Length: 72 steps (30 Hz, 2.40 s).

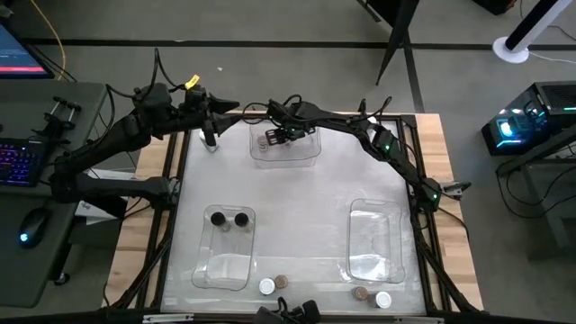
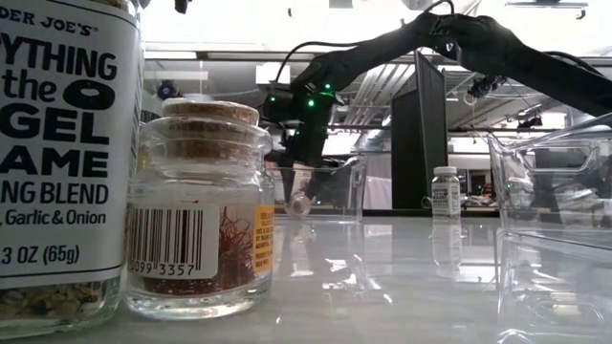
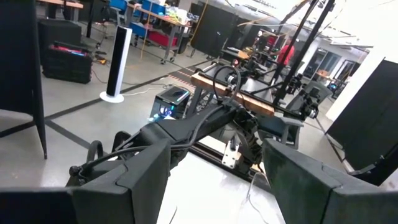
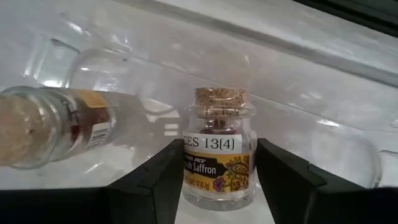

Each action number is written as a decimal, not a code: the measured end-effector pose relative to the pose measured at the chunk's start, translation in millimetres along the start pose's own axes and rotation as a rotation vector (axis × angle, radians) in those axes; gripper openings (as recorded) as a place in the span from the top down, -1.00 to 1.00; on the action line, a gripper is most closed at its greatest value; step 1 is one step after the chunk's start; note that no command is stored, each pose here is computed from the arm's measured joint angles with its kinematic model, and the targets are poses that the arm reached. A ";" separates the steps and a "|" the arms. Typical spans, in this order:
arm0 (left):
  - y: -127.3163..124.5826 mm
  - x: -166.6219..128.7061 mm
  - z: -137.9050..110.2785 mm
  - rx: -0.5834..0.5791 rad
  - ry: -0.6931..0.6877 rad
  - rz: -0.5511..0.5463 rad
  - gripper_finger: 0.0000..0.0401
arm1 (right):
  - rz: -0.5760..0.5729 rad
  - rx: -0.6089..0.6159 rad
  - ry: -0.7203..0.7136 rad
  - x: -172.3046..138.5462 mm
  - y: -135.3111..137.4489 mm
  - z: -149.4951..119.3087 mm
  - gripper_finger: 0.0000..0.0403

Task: Sort spices by type
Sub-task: Put the brown seasoning bottle into the middle transparent bin

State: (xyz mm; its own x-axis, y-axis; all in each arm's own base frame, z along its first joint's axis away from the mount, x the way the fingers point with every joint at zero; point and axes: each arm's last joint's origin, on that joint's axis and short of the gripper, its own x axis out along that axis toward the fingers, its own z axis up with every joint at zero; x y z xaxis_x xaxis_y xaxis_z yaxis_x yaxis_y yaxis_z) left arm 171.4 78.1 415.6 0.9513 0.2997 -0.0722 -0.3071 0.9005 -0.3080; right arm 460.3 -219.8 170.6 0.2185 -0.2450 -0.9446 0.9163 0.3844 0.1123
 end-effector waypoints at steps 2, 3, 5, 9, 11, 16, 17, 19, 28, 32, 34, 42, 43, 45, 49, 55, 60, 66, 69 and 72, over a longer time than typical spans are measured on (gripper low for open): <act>0.0 0.0 0.0 0.000 0.000 0.000 -0.21 | -0.002 0.000 0.002 0.1 -0.6 0.1 0.07; 0.0 0.0 0.0 0.000 0.000 0.000 -0.21 | -0.004 0.000 0.003 0.1 -0.6 0.0 0.07; 0.0 0.0 0.0 0.000 0.000 0.000 -0.21 | -0.006 -0.007 0.004 0.0 -0.8 -0.2 0.07; 0.0 0.0 0.0 0.000 0.000 0.000 -0.21 | -0.066 -0.042 0.059 4.2 -6.5 -5.0 0.07; 0.1 0.1 -0.2 -0.001 0.002 0.000 -0.21 | -0.088 -0.056 0.125 14.8 -11.1 -8.9 0.06; 0.4 0.1 -1.1 -0.011 0.011 0.003 -0.21 | -0.095 -0.065 0.133 18.7 -12.3 -9.5 0.03; 0.5 0.1 -1.5 -0.011 0.015 0.005 -0.21 | -0.101 -0.064 0.128 18.7 -11.7 -10.0 0.03; 0.6 0.0 -2.0 -0.012 0.020 0.007 -0.21 | -0.088 -0.065 0.141 19.0 -12.5 -9.5 0.03; 0.8 0.1 -2.3 -0.012 0.024 0.008 -0.21 | -0.082 -0.105 0.150 19.0 -12.9 -9.7 0.04; 0.7 0.1 -2.3 -0.012 0.023 0.008 -0.21 | -0.089 -0.136 0.142 8.5 -11.0 -6.7 0.13; 0.9 0.1 -2.2 -0.012 0.022 0.008 -0.21 | -0.078 -0.159 0.114 -3.3 -7.0 -2.9 0.26; 1.1 0.0 -2.0 -0.005 0.021 0.010 -0.21 | 0.016 -0.164 -0.002 -43.3 -2.9 11.6 0.82; 1.1 0.0 -2.0 -0.004 0.021 0.010 -0.21 | 0.024 -0.167 -0.001 -44.9 -2.7 11.8 0.88; 1.1 0.0 -2.0 -0.004 0.021 0.010 -0.21 | 0.051 -0.170 0.020 -46.0 -3.4 12.2 0.97; 1.1 0.0 -2.1 -0.004 0.021 0.010 -0.21 | 0.072 -0.191 0.027 -47.6 -1.4 10.9 0.96; 1.1 0.0 -2.1 -0.004 0.021 0.010 -0.21 | 0.098 -0.216 0.043 -48.9 3.1 6.9 0.47; 1.1 0.0 -2.1 -0.004 0.021 0.010 -0.21 | 0.054 -0.224 0.010 -48.5 4.0 6.3 -0.10; 1.1 0.0 -2.1 -0.010 0.022 0.010 -0.21 | 0.002 -0.227 0.046 -21.4 3.9 2.2 -0.52; 1.2 0.0 -2.2 -0.010 0.022 0.010 -0.21 | -0.032 -0.195 0.054 -9.0 3.4 0.0 -0.59; 1.1 0.1 -2.4 -0.010 0.024 0.010 -0.21 | -0.068 -0.174 0.064 2.1 2.2 -2.3 -0.60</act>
State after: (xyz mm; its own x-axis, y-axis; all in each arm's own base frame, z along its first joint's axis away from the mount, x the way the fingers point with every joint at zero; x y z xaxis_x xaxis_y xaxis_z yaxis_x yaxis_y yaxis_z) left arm 171.2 78.4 413.0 0.9486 0.3009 -0.0977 -0.3163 0.8941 -0.3171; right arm 462.0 -217.4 168.1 0.1313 -0.2201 -0.9666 0.8549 0.5188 -0.0020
